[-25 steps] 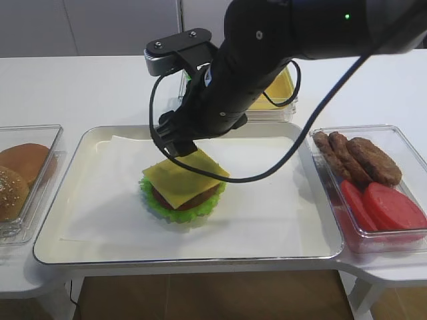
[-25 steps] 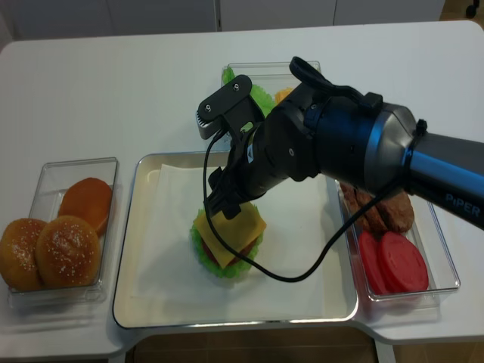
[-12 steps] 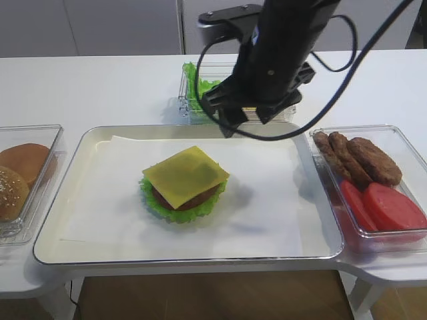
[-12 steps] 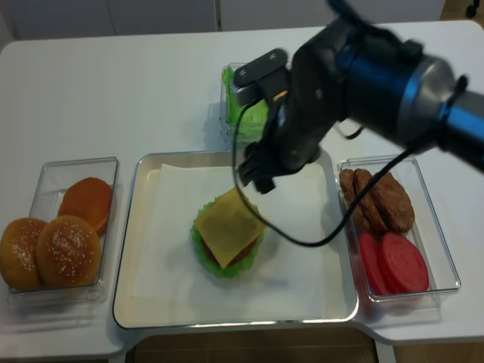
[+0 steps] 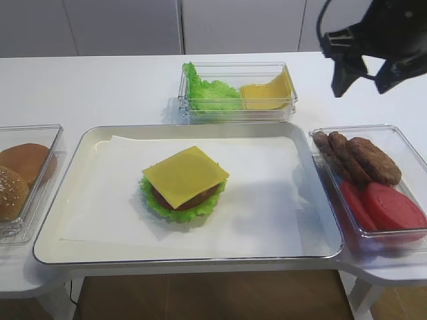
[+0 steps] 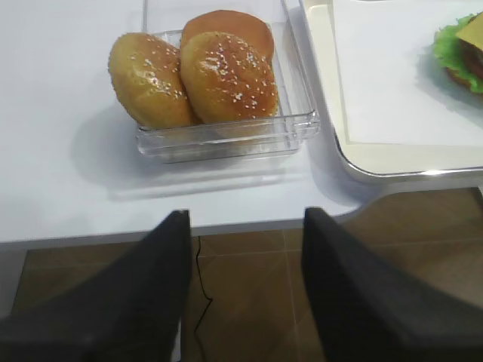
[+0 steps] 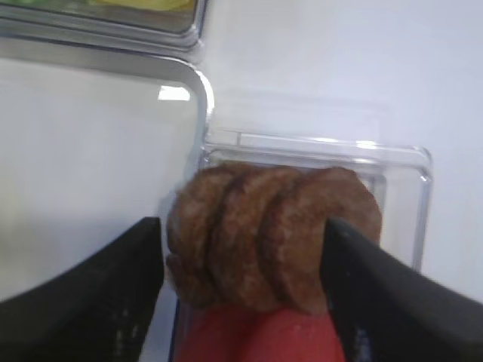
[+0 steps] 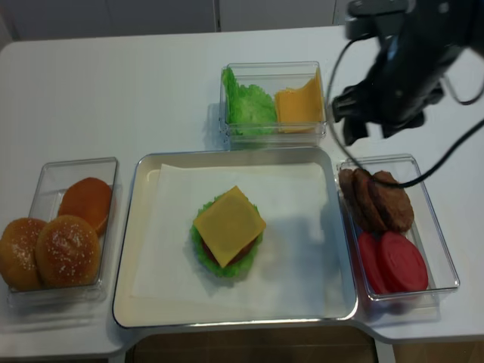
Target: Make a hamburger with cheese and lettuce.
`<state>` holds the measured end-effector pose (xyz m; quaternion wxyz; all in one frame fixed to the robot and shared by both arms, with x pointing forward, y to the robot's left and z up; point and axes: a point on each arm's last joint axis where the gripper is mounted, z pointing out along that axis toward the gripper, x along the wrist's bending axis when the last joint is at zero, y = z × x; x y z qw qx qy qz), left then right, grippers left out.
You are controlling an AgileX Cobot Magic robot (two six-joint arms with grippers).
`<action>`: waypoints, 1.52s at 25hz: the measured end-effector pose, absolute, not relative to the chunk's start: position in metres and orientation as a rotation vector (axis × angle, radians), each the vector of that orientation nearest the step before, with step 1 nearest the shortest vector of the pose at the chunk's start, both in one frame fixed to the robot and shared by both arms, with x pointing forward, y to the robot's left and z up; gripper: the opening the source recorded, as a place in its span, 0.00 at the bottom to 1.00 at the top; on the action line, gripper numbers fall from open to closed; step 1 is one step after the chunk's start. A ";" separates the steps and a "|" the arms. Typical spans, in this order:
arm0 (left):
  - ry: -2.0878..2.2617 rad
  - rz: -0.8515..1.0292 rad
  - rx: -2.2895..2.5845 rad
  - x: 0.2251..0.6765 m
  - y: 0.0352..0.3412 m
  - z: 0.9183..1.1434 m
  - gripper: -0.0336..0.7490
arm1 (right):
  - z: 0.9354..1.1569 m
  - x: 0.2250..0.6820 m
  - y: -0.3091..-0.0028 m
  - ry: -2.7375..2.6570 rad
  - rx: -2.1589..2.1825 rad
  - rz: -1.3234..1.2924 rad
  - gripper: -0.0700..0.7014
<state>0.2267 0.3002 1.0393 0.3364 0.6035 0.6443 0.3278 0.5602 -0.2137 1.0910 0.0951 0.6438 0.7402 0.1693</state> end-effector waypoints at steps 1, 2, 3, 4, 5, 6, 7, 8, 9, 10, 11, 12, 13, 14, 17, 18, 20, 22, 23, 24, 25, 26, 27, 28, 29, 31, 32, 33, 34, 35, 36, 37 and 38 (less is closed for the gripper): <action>1.680 0.855 1.574 0.227 0.300 1.039 0.50 | 1.094 0.555 -0.220 2.175 1.925 0.502 0.73; 1.680 0.855 1.574 0.227 0.300 1.039 0.50 | 1.098 0.549 -0.227 2.157 1.938 0.503 0.73; 1.680 0.855 1.574 0.227 0.300 1.039 0.50 | 1.097 0.542 -0.232 2.147 1.958 0.493 0.73; 1.680 0.855 1.574 0.227 0.300 1.039 0.50 | 1.097 0.533 -0.235 2.147 1.968 0.483 0.73; 1.680 0.855 1.574 0.227 0.300 1.039 0.50 | 1.097 0.524 -0.238 2.147 1.974 0.475 0.73; 1.680 0.855 1.574 0.227 0.300 1.039 0.50 | 1.098 0.515 -0.241 2.145 1.975 0.476 0.73; 1.680 0.855 1.574 0.227 0.300 1.039 0.50 | 1.096 0.506 -0.242 2.148 1.985 0.469 0.73; 1.680 0.855 1.574 0.227 0.300 1.039 0.50 | 1.097 0.496 -0.245 2.144 1.985 0.475 0.73; 1.680 0.855 1.574 0.227 0.300 1.039 0.50 | 1.100 0.486 -0.246 2.141 1.983 0.485 0.73; 1.680 0.855 1.574 0.227 0.300 1.039 0.50 | 1.100 0.477 -0.248 2.142 1.983 0.484 0.73; 1.680 0.855 1.574 0.227 0.300 1.039 0.50 | 1.101 0.465 -0.251 2.140 1.982 0.487 0.73; 1.680 0.855 1.574 0.227 0.300 1.039 0.50 | 1.102 0.453 -0.253 2.142 1.982 0.485 0.73; 1.680 0.855 1.574 0.227 0.300 1.039 0.50 | 1.105 0.442 -0.255 2.140 1.978 0.492 0.73; 1.680 0.855 1.574 0.227 0.300 1.039 0.50 | 1.104 0.431 -0.257 2.142 1.979 0.489 0.73; 1.680 0.855 1.574 0.227 0.300 1.039 0.50 | 1.112 0.391 -0.265 2.093 1.966 0.558 0.73; 1.680 0.855 1.574 0.227 0.300 1.039 0.50 | 1.113 0.380 -0.267 2.074 1.967 0.581 0.73; 1.680 0.855 1.574 0.227 0.300 1.039 0.50 | 1.118 0.353 -0.272 2.030 1.942 0.650 0.73; 1.680 0.855 1.574 0.227 0.300 1.039 0.50 | 1.123 0.330 -0.277 1.982 1.904 0.727 0.73; 1.680 0.855 1.574 0.227 0.300 1.039 0.50 | 1.126 0.318 -0.279 1.955 1.879 0.769 0.73; 1.680 0.855 1.574 0.227 0.300 1.039 0.50 | 1.128 0.307 -0.281 1.928 1.852 0.809 0.73; 1.680 0.855 1.574 0.227 0.300 1.039 0.50 | 1.130 0.298 -0.283 1.907 1.829 0.843 0.73; 1.680 0.855 1.574 0.227 0.300 1.039 0.50 | 1.131 0.286 -0.286 1.879 1.801 0.882 0.73; 1.680 0.855 1.574 0.227 0.300 1.039 0.50 | 1.133 0.275 -0.288 1.850 1.773 0.924 0.73; 1.680 0.855 1.574 0.227 0.300 1.039 0.50 | 1.134 0.266 -0.289 1.826 1.748 0.959 0.73; 1.680 0.855 1.574 0.227 0.300 1.039 0.50 | 1.135 0.256 -0.291 1.798 1.720 0.997 0.73; 1.680 0.855 1.574 0.227 0.300 1.039 0.50 | 1.135 0.237 -0.295 1.748 1.669 1.062 0.73; 1.680 0.855 1.574 0.227 0.300 1.039 0.50 | 1.135 0.230 -0.296 1.731 1.651 1.084 0.72; 1.680 0.855 1.574 0.227 0.300 1.039 0.50 | 1.134 0.223 -0.298 1.712 1.631 1.108 0.72; 1.680 0.855 1.574 0.227 0.300 1.039 0.50 | 1.134 0.216 -0.299 1.695 1.614 1.127 0.72; 1.680 0.855 1.574 0.227 0.300 1.039 0.50 | 1.132 0.211 -0.300 1.680 1.599 1.145 0.72; 1.680 0.855 1.574 0.227 0.300 1.039 0.50 | 1.131 0.207 -0.301 1.670 1.588 1.158 0.72; 1.680 0.855 1.574 0.227 0.300 1.039 0.50 | 1.128 0.203 -0.301 1.664 1.576 1.171 0.72; 1.680 0.855 1.574 0.227 0.300 1.039 0.50 | 1.125 0.200 -0.301 1.661 1.568 1.181 0.72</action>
